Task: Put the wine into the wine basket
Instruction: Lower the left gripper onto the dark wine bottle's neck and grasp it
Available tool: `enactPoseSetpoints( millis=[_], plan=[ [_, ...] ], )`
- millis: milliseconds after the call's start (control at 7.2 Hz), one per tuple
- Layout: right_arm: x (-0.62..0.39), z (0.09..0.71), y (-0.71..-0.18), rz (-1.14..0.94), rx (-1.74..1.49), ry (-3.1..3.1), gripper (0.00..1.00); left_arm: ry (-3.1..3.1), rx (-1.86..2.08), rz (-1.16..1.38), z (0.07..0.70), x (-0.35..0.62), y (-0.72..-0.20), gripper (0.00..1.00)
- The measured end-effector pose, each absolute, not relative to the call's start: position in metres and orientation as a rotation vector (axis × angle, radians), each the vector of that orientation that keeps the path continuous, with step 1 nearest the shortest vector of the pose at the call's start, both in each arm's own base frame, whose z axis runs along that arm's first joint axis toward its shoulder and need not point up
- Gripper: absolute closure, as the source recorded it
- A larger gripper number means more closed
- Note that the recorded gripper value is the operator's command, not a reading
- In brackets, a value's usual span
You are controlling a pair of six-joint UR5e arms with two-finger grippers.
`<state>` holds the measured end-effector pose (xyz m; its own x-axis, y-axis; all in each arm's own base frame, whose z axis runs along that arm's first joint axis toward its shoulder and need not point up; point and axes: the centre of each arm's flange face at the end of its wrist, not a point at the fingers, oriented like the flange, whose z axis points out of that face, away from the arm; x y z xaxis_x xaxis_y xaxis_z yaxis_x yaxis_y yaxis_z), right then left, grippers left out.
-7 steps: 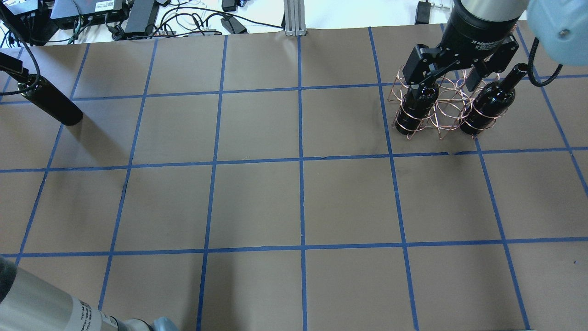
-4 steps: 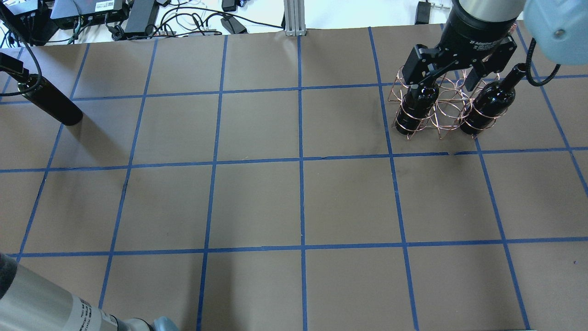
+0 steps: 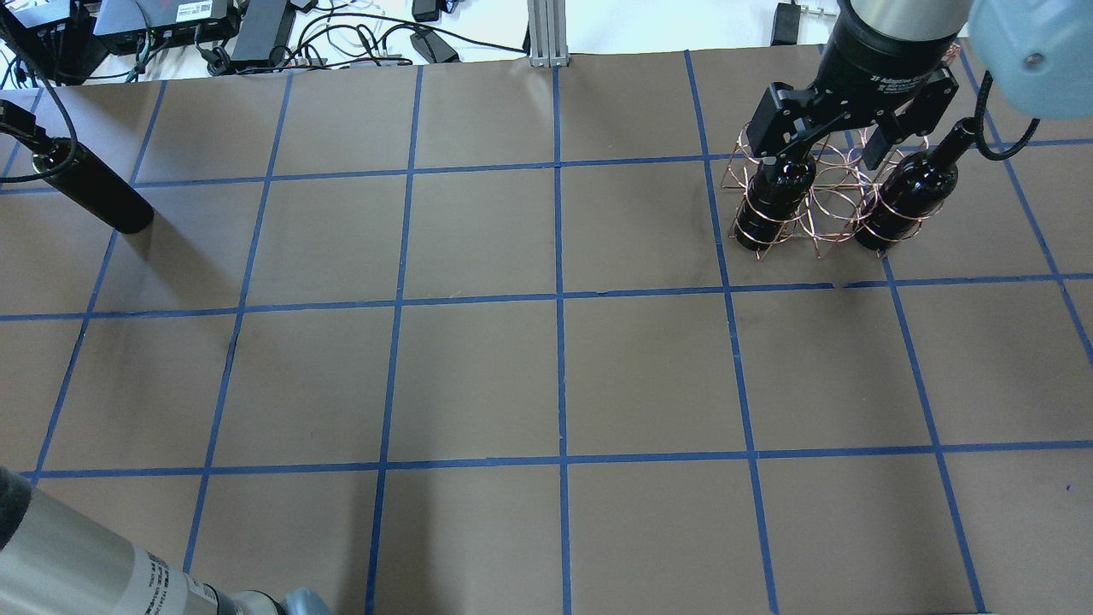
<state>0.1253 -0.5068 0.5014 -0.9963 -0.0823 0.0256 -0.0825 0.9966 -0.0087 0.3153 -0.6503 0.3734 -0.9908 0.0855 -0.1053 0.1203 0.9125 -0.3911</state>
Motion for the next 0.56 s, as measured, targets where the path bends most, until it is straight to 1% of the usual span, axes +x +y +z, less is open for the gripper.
enactPoseSetpoints(
  millis=[139,556],
  plan=[
    [0.1255,0.5011,-0.5069,0.014,0.128,-3.114,0.0,2.984,0.165,-0.622,0.3738,0.3155,-0.6504,0.52],
    [0.1251,0.5007,-0.5074,0.013,0.126,-3.113,0.0,2.978,0.169,-0.631,0.3741,0.3158,-0.6511,0.55]
  ],
)
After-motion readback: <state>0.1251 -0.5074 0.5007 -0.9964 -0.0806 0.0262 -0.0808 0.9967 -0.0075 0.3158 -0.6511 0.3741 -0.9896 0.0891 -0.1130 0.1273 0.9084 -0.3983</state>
